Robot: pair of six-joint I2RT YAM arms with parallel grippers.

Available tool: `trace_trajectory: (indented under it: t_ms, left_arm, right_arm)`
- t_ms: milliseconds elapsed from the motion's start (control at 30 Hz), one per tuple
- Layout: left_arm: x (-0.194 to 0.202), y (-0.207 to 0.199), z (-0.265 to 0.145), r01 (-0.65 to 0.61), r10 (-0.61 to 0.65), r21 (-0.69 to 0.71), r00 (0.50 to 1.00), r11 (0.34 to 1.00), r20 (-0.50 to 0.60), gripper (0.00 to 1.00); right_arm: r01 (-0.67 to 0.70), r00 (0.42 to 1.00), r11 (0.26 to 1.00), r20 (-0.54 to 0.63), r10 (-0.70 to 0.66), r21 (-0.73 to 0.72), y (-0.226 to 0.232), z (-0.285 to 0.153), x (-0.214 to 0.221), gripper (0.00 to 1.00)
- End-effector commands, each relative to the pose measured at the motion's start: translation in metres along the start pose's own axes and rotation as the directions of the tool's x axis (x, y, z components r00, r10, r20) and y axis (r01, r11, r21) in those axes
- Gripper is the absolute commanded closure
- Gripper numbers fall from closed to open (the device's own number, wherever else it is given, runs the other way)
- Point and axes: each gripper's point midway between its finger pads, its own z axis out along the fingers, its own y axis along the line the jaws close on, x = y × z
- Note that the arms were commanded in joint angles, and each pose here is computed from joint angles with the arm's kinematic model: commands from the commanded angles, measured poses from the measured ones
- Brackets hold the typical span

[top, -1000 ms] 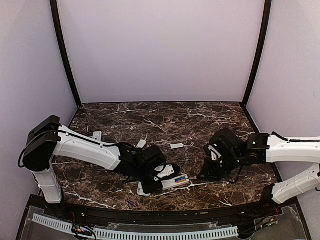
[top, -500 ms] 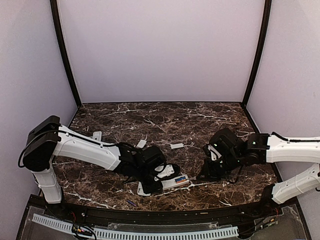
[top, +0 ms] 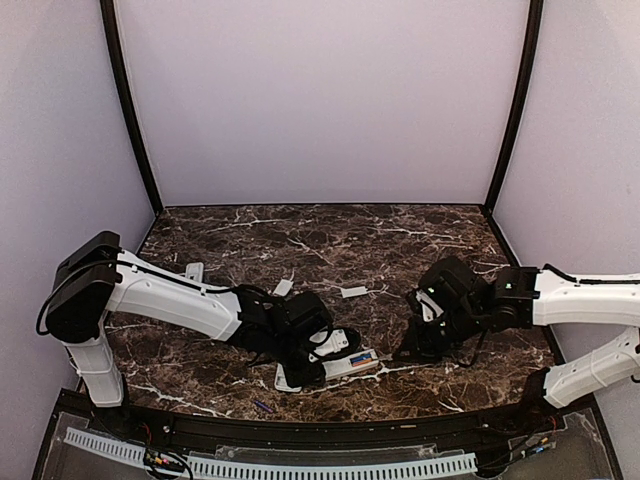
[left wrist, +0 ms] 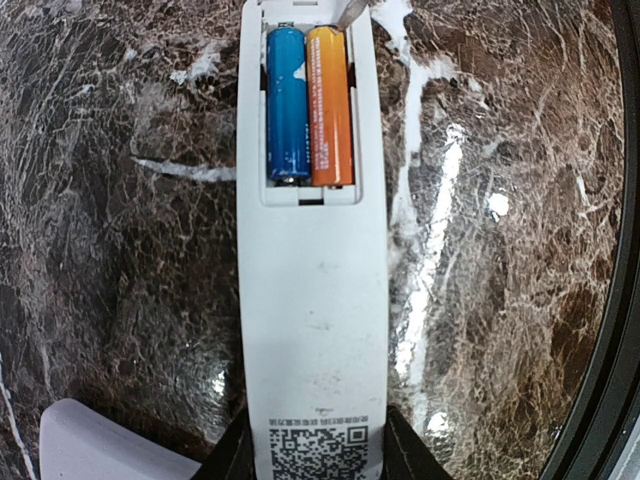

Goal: Unload the batteries from the remote control
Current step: Remove the battery from the remote control without the battery cover.

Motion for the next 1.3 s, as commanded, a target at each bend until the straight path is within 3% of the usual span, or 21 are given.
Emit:
trace_trajectory:
  t_ms: [0,1267]
  left_arm:
    - [0.001,-0.008,0.0,-0.022,0.022,0.037,1.0,0.999,-0.009,0.7]
    - [0.002,-0.008,0.002,-0.025,0.025,0.037,1.0,0.999,-0.013,0.7]
  right_arm:
    - [-0.003,0.998,1.0,0.063,0.001,0.025,-0.001,-0.01,-0.011,1.0]
    - [0.031,0.999,0.998,-0.005,-0.031,-0.056,0.017,0.007,-0.005,1.0]
